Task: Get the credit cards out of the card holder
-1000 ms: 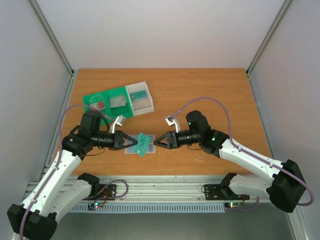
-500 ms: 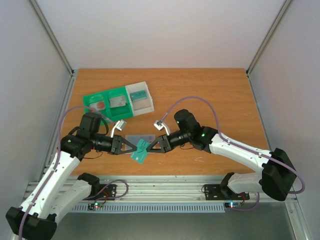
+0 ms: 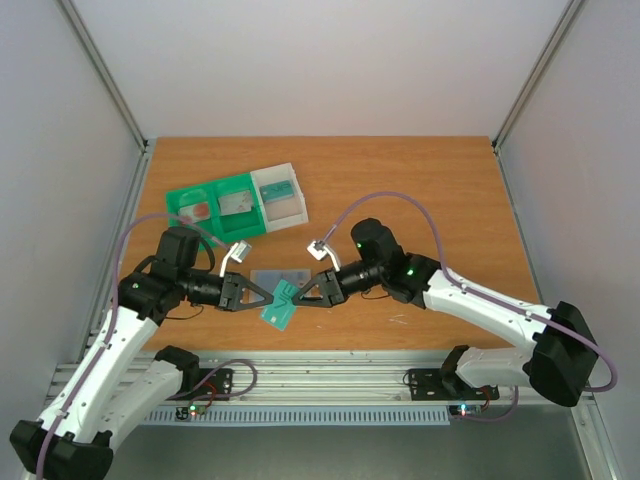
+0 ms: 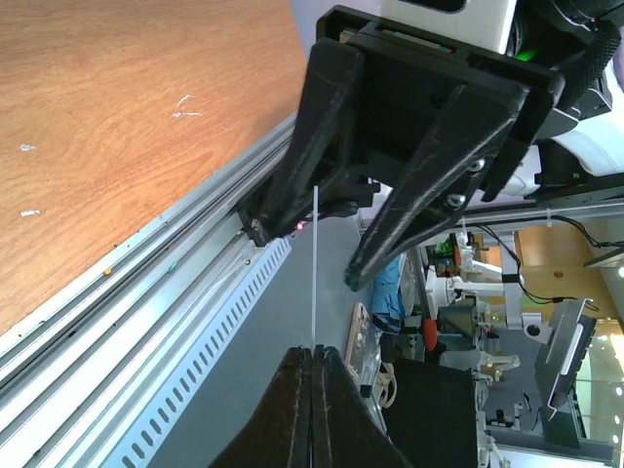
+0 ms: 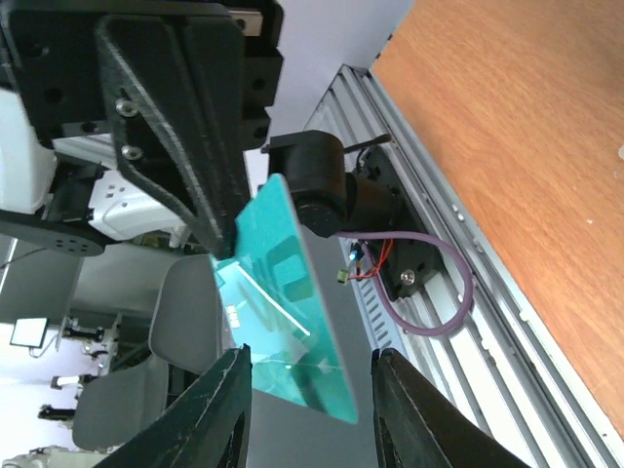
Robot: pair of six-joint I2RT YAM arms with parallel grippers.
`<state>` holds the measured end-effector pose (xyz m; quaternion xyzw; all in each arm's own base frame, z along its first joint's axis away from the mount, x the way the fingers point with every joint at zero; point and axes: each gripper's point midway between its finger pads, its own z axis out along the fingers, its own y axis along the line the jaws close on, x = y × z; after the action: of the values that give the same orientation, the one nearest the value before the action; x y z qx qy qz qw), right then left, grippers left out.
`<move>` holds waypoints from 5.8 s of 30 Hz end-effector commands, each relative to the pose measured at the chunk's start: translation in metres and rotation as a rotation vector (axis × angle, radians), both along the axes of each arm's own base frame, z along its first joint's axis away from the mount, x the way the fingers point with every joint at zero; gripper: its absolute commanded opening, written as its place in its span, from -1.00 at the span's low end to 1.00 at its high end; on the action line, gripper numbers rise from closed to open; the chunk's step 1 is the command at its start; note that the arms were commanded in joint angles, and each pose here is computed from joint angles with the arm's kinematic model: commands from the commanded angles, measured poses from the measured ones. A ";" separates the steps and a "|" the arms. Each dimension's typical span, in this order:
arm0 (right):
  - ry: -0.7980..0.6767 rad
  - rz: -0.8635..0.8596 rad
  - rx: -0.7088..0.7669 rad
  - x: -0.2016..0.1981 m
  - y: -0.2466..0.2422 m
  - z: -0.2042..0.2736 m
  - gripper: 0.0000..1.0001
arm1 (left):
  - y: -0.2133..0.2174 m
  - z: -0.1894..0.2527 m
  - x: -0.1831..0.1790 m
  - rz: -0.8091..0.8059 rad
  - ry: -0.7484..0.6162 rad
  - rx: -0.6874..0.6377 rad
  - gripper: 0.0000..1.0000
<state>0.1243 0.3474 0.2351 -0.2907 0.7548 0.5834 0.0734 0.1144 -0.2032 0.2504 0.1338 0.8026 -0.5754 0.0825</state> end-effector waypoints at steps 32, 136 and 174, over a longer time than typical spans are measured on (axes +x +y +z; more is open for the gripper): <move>-0.194 -0.345 -0.024 0.076 0.006 0.039 -0.98 | 0.076 -0.016 0.051 0.446 -0.159 0.550 0.99; -0.086 -0.693 -0.466 0.282 0.007 -0.040 -0.51 | 0.091 -0.034 0.073 0.573 -0.215 0.603 0.93; 0.000 -0.504 -0.525 0.105 -0.006 -0.148 -0.33 | 0.069 -0.206 0.131 0.582 0.123 0.709 0.08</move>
<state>0.2237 0.3361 0.0880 -0.1016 0.9324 0.3255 0.1199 0.2261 -0.1340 0.0480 -0.1219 0.9597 -0.2297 0.1070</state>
